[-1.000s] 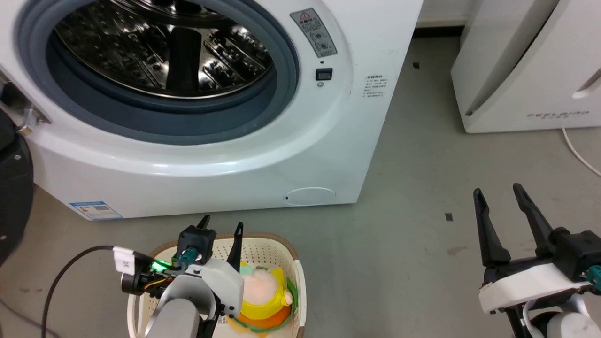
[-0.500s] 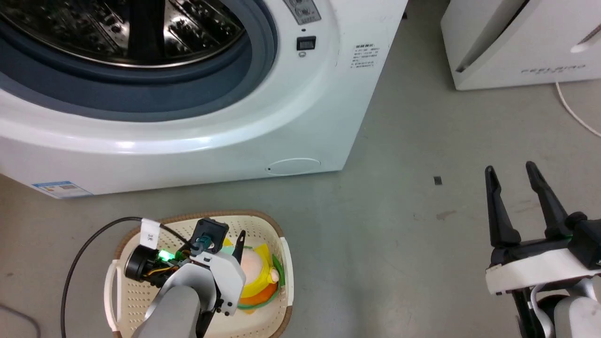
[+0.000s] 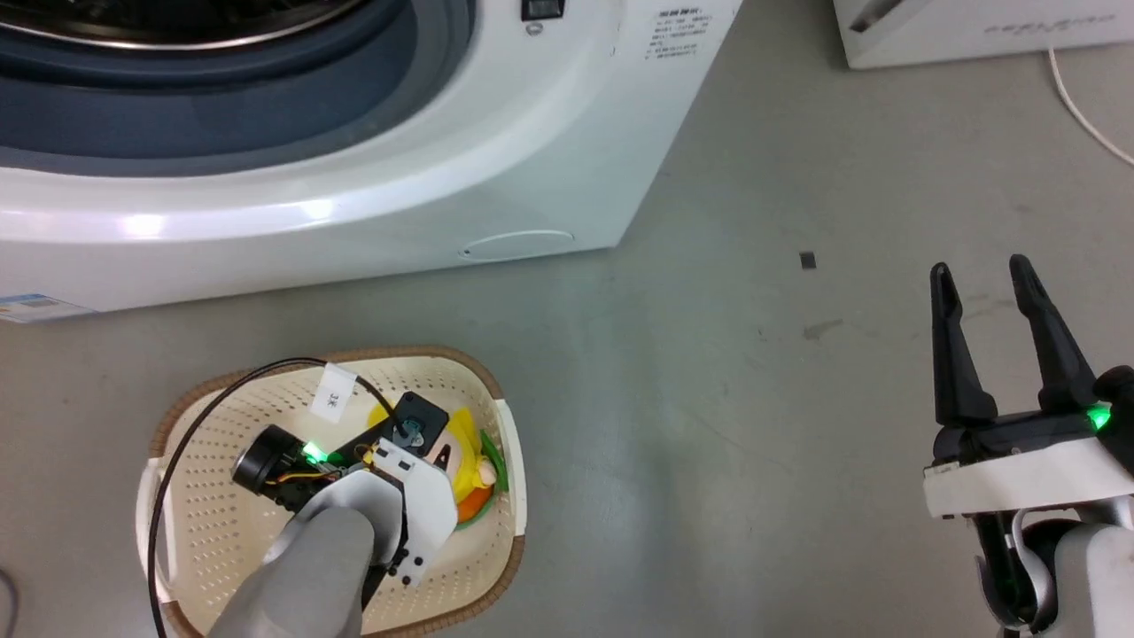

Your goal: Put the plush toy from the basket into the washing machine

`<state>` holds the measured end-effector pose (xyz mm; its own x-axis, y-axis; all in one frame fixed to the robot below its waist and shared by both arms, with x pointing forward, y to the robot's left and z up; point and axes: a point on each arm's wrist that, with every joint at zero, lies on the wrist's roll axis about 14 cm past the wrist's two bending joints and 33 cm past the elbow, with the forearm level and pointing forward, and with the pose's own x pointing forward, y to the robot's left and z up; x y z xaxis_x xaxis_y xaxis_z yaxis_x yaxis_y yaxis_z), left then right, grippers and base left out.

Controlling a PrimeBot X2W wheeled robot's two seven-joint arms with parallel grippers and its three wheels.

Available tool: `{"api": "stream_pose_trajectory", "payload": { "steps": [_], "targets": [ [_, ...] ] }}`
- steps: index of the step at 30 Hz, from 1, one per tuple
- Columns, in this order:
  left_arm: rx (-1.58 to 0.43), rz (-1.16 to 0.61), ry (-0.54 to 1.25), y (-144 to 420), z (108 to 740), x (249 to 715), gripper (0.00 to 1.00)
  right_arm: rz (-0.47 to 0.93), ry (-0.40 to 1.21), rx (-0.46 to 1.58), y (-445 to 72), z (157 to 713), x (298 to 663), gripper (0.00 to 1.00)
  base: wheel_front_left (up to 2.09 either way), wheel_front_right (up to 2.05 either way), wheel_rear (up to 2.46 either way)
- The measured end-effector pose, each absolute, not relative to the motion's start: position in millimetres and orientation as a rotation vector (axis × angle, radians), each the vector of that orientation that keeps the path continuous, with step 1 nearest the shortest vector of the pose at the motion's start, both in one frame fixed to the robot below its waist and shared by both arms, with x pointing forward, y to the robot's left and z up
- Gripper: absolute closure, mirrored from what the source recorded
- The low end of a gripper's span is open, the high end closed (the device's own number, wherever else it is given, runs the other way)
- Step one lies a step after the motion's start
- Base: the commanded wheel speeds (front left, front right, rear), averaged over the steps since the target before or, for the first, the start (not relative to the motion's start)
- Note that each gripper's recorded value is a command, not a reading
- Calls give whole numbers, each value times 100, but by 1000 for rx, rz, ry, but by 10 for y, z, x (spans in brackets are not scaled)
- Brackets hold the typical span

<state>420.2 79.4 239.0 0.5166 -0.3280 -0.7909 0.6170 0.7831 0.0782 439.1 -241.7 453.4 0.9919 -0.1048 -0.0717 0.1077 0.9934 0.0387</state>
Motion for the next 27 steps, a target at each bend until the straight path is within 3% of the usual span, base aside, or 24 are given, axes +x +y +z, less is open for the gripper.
{"api": "stream_pose_trajectory", "payload": {
  "steps": [18,27],
  "targets": [
    [516,-694,1090,973,1569,4164,0,-153,127,27,-2600,4113,4559,0,0,0,0],
    [566,-761,1250,982,1182,3929,0,-177,169,17,-2689,3871,4573,0,0,0,0]
  ]
}}
